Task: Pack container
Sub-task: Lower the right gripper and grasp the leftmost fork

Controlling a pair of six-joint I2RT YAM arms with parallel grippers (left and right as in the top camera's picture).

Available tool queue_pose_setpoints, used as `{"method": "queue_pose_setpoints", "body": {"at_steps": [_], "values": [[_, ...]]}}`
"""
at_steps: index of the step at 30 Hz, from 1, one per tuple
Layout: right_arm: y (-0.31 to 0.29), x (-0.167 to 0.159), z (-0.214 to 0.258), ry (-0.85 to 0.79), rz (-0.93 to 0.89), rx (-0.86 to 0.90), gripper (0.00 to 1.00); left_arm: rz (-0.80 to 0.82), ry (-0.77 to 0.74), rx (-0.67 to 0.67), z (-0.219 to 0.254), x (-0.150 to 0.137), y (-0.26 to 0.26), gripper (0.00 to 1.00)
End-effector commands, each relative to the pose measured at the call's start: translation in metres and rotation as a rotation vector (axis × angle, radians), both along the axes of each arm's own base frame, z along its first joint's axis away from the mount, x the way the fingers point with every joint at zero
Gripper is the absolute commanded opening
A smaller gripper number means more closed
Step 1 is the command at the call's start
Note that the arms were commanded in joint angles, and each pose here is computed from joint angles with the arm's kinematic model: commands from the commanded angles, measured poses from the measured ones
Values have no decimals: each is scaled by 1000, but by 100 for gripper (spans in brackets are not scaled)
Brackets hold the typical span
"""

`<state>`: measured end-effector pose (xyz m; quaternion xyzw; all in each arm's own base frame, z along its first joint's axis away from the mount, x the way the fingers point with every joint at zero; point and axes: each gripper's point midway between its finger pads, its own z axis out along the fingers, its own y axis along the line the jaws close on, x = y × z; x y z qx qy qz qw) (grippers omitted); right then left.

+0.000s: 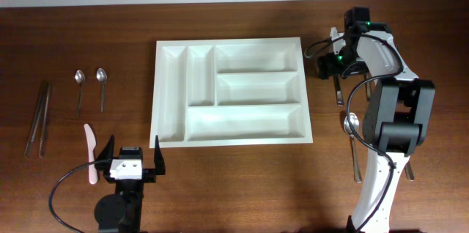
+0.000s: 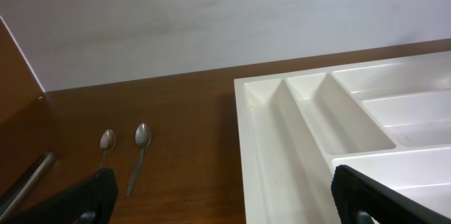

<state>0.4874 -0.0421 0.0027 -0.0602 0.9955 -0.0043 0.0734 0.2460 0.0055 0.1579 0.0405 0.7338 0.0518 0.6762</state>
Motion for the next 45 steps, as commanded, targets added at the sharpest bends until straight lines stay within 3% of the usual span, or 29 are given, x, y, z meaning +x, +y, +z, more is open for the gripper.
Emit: {"method": "queue_pose_setpoints", "body": {"at_steps": [1,5,9,14,17,31,34,45], "values": [[-8,2,-1,1,-17,-32,77,6,0,13,-2,0,2,99],[-13,2,-1,0,-28,-31,69,6,0,13,-2,0,1,99],[-18,2,-1,0,-40,-31,51,6,0,13,-2,0,2,99],[-20,1,-1,0,-43,-31,45,6,0,13,-2,0,1,99],[-20,2,-1,-1,-42,-31,36,6,0,13,-2,0,1,99],[-19,3,-1,-4,-41,-31,29,6,0,13,-2,0,1,99],[-19,3,-1,-4,-41,-31,22,6,0,13,-2,0,2,99],[-18,4,0,-10,-40,-25,22,6,0,13,-2,0,2,99]]}}
